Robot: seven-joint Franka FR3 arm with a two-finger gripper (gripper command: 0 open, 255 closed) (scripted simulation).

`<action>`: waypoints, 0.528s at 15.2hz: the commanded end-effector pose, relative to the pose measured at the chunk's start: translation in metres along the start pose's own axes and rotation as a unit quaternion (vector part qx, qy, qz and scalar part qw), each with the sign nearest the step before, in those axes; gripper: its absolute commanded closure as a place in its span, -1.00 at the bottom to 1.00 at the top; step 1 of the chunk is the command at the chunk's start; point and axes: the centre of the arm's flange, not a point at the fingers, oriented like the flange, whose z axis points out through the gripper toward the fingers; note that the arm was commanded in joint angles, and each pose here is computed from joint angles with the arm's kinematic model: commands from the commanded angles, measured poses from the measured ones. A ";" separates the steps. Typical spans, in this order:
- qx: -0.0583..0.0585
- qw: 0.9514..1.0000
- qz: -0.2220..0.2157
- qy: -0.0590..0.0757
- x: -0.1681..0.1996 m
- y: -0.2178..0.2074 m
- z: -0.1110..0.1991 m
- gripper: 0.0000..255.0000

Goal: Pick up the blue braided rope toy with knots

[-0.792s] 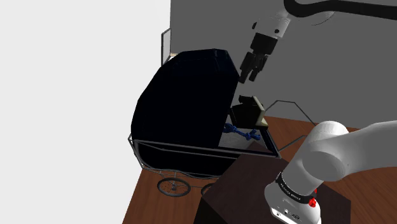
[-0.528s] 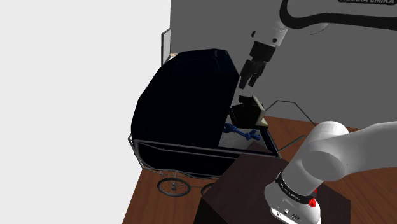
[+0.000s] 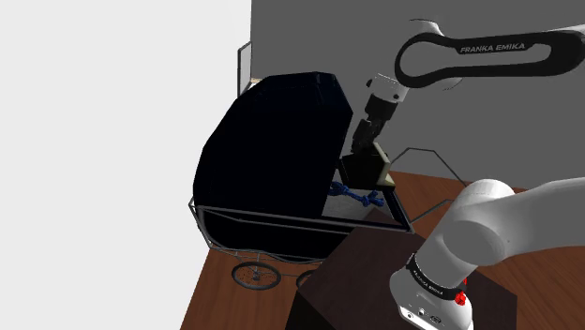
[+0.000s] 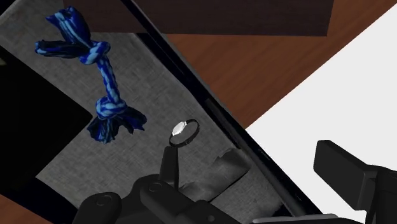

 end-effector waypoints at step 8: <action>-0.006 1.000 -0.011 0.001 -0.003 0.069 0.096 -1.00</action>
